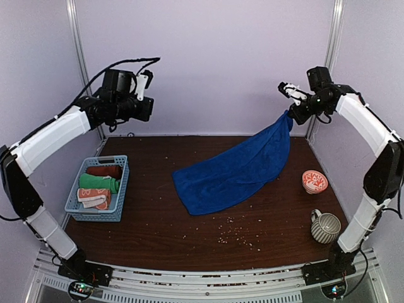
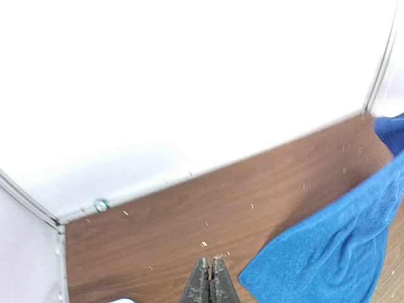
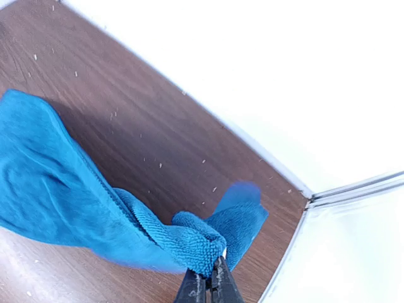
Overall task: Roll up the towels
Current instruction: Pick up the towel from the center of the board, then flatten out the towel at the center of the board.
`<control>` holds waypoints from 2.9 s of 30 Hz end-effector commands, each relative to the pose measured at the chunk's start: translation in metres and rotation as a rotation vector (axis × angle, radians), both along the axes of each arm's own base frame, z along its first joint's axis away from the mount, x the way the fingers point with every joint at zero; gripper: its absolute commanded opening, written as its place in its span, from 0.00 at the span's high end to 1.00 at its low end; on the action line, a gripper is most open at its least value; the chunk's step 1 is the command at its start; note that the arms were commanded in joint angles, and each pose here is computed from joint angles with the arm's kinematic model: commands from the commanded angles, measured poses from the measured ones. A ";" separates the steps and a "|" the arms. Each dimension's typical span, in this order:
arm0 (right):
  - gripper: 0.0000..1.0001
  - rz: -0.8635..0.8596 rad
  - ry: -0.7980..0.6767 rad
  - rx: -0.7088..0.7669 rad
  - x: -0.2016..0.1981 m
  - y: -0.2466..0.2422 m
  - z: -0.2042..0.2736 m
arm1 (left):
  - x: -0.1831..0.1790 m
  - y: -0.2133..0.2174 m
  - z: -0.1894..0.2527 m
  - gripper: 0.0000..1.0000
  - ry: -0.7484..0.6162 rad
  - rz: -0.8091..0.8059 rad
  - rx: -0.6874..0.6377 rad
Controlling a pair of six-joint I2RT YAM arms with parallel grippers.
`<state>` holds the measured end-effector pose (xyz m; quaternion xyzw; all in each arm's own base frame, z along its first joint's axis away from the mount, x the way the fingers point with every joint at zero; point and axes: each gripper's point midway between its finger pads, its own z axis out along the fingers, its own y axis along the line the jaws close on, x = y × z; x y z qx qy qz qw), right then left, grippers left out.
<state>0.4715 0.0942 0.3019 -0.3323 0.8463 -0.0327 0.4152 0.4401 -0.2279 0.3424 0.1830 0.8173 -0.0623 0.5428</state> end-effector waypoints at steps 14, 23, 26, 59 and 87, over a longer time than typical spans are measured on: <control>1.00 0.002 0.131 0.078 -0.042 0.004 -0.035 | 0.000 -0.045 -0.184 0.54 0.450 -0.088 -0.076; 1.00 0.013 0.177 0.113 -0.026 0.013 -0.047 | 0.036 -0.071 -0.278 0.45 0.572 -0.099 0.105; 1.00 0.017 0.186 0.121 -0.022 0.015 -0.050 | 0.039 -0.075 -0.292 0.40 0.586 -0.103 0.130; 1.00 -0.037 0.102 0.128 0.009 0.008 0.000 | 0.057 -0.002 -0.090 1.00 0.210 0.115 0.225; 0.96 0.238 0.029 0.178 -0.159 0.022 -0.010 | -0.085 0.040 -0.052 1.00 0.053 -0.030 0.115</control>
